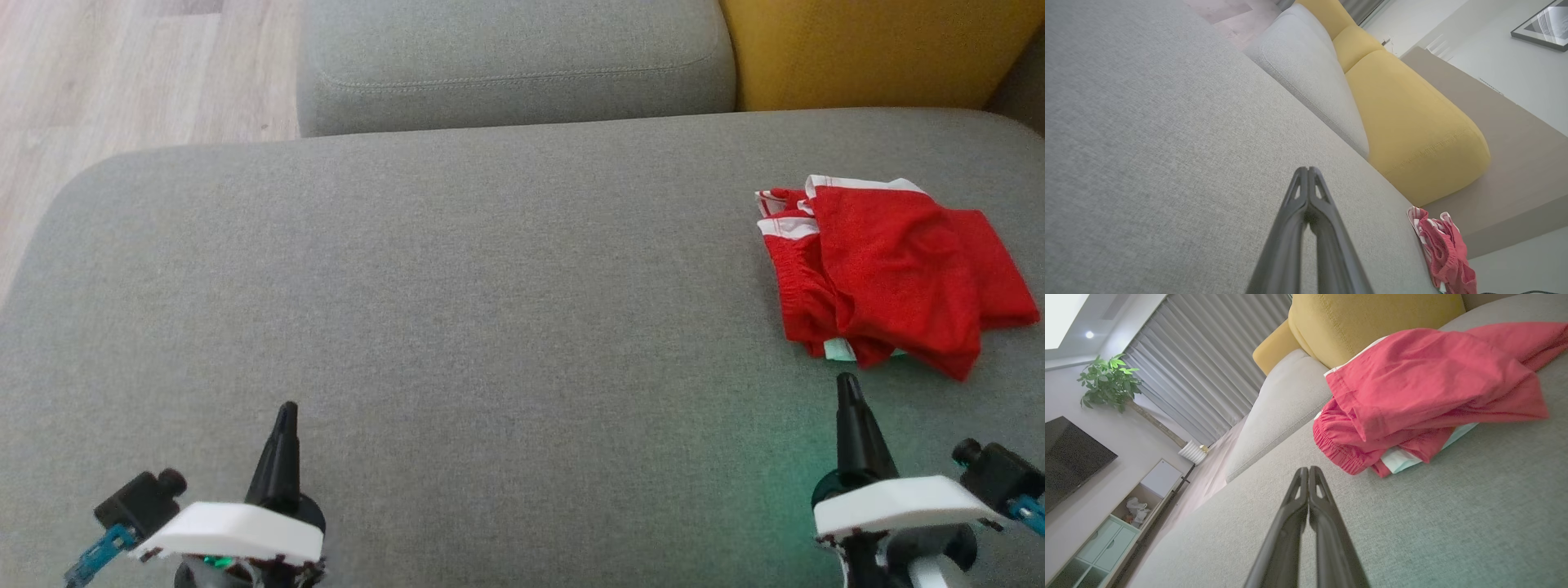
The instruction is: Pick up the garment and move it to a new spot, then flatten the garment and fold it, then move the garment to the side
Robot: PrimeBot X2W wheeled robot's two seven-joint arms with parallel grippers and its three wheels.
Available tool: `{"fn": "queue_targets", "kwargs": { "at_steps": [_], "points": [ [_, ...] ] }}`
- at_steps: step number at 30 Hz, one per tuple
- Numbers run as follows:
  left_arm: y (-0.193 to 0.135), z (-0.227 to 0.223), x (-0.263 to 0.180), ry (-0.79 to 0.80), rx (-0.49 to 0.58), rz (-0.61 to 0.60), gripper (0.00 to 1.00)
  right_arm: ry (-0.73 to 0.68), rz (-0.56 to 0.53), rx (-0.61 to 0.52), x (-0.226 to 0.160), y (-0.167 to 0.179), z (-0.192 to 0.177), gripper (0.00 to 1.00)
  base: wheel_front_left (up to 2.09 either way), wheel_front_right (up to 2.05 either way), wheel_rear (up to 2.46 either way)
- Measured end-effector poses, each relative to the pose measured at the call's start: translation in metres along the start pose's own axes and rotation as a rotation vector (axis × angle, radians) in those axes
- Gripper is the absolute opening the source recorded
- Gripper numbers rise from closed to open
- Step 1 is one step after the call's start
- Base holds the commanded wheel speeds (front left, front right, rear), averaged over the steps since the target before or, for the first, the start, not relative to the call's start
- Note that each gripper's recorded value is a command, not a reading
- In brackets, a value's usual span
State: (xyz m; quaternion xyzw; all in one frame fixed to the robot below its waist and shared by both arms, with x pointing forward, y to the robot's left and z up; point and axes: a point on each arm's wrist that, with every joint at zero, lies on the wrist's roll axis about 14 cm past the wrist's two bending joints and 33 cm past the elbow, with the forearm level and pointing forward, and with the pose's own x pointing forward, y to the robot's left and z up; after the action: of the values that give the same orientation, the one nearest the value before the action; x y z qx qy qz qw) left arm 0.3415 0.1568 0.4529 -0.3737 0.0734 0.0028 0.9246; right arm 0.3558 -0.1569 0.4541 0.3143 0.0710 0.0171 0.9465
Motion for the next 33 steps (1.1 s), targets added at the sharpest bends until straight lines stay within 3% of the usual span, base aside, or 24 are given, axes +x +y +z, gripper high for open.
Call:
{"fn": "queue_targets", "kwargs": {
  "at_steps": [33],
  "points": [
    [0.006, 0.014, 0.011, -0.008, -0.329, 0.024, 0.0, -0.044, -0.052, 0.386, 0.006, -0.014, 0.019, 0.0, 0.0, 0.0, 0.0]
  ]
}}
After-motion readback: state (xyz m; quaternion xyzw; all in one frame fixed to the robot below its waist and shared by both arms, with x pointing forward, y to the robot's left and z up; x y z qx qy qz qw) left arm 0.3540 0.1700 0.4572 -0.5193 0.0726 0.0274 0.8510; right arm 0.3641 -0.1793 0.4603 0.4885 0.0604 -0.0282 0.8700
